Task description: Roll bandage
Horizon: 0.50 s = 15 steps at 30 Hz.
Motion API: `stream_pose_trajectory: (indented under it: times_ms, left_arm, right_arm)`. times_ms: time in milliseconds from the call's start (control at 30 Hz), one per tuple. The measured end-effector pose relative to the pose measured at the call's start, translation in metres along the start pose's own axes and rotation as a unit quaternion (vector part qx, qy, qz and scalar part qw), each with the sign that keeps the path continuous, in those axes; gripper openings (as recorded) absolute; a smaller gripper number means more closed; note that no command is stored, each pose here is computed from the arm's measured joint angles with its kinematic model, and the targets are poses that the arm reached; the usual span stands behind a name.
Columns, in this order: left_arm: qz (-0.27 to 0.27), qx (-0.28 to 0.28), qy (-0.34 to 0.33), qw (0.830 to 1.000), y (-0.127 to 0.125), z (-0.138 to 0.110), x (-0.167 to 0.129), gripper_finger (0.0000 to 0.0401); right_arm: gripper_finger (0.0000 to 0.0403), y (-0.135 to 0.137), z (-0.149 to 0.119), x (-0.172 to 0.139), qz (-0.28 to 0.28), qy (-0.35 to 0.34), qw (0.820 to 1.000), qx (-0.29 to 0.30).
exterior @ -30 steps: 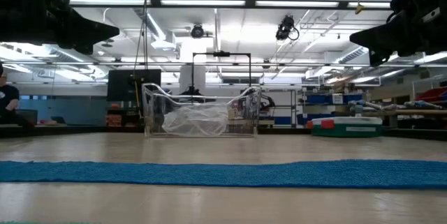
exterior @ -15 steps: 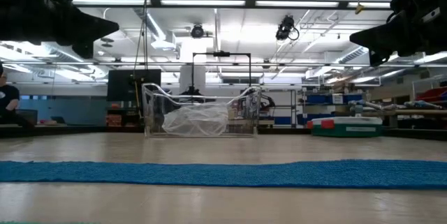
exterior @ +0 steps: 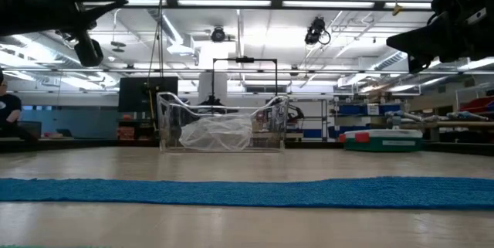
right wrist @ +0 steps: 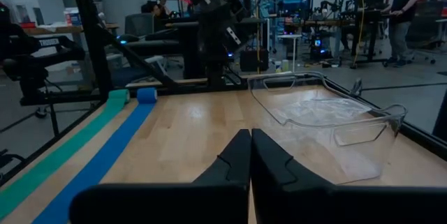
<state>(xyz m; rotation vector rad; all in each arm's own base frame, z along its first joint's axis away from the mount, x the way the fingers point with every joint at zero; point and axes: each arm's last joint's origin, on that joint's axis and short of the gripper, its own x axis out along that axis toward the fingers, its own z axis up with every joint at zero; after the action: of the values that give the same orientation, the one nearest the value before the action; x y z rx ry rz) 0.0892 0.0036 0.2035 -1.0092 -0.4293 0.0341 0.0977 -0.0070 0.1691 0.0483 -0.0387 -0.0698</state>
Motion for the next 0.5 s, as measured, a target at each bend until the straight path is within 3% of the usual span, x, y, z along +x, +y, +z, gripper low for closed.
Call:
stream_pose_trajectory:
  times_ms: [100,167,267,367,500]
  left_arm:
    - [-0.016,-0.012,-0.011,1.000,-0.003,0.002,0.000,0.0006]
    - [-0.022,-0.011,-0.015,1.000,-0.004,0.003,0.000,0.0006]
    - [-0.022,-0.011,-0.015,1.000,-0.004,0.003,0.000,0.0006]
    - [-0.021,-0.011,-0.015,1.000,-0.004,0.003,0.000,0.0006]
    - [-0.023,-0.014,-0.016,1.000,-0.005,0.003,0.000,0.0006]
  right_arm:
    - [0.0001,0.000,0.005,0.000,0.002,-0.024,1.000,0.008]
    - [0.0001,0.001,0.012,-0.001,0.007,-0.059,0.996,0.061]
    - [0.0001,0.000,0.026,-0.004,0.010,-0.136,0.979,0.153]
    - [0.0003,-0.002,0.036,-0.007,-0.012,-0.196,0.964,0.180]
    - [0.0001,-0.001,0.046,-0.011,0.006,-0.235,0.941,0.243]
